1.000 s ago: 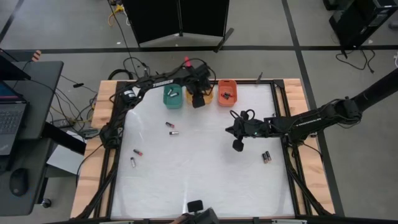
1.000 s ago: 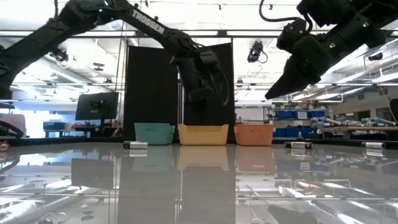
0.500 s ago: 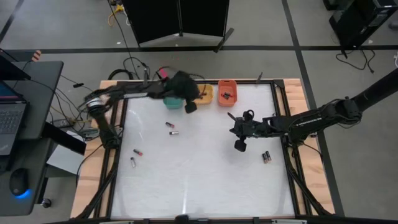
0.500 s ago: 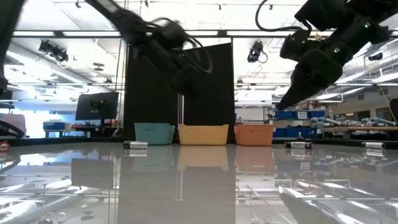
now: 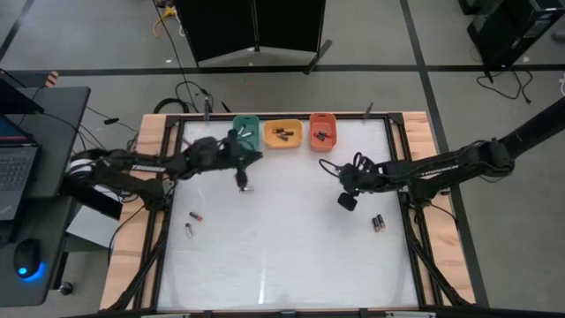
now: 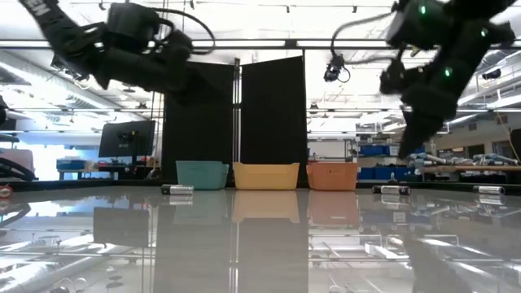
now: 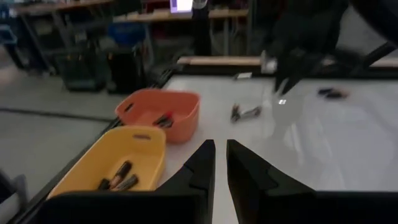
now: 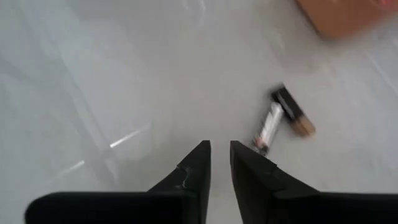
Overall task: Sort batteries
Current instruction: Put the silver battery into the green bin, then put the brown battery into the yellow bin
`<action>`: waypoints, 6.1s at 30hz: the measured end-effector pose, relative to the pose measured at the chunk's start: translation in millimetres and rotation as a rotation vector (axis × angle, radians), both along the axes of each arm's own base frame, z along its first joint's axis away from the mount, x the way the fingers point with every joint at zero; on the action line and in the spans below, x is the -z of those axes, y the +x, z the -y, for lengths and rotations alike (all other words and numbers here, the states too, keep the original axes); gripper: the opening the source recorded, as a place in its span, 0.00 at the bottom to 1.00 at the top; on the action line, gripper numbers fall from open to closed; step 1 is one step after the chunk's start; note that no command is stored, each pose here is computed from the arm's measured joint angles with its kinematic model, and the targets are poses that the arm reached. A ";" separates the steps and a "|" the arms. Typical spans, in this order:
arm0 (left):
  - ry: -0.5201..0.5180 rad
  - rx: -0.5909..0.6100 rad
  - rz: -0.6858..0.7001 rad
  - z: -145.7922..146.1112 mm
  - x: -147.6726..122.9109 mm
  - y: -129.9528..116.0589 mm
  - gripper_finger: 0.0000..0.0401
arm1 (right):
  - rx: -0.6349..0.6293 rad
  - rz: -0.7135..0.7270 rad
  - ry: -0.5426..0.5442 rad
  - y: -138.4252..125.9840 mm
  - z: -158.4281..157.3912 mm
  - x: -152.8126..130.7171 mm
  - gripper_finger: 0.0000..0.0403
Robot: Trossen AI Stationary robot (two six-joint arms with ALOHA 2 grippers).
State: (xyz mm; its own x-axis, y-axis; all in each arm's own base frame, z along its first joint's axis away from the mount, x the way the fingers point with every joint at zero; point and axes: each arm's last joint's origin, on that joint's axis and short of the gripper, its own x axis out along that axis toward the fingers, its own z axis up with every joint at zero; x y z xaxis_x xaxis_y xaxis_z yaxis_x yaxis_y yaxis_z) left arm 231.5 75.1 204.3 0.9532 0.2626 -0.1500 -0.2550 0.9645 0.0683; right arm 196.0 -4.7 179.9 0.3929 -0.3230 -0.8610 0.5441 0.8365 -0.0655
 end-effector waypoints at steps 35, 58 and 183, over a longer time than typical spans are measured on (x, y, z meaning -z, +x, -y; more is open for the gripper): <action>-0.067 0.036 0.076 14.3 9.7 -8.7 0.12 | 0.170 0.146 0.035 -29.5 37.8 64.6 0.15; -0.075 0.308 0.503 31.5 1.7 49.9 0.21 | -0.327 1.105 -0.299 18.3 -16.7 -24.6 0.15; -0.334 -0.360 -0.742 -135.9 17.7 11.0 0.31 | -0.081 0.449 -0.263 38.8 67.7 34.6 0.06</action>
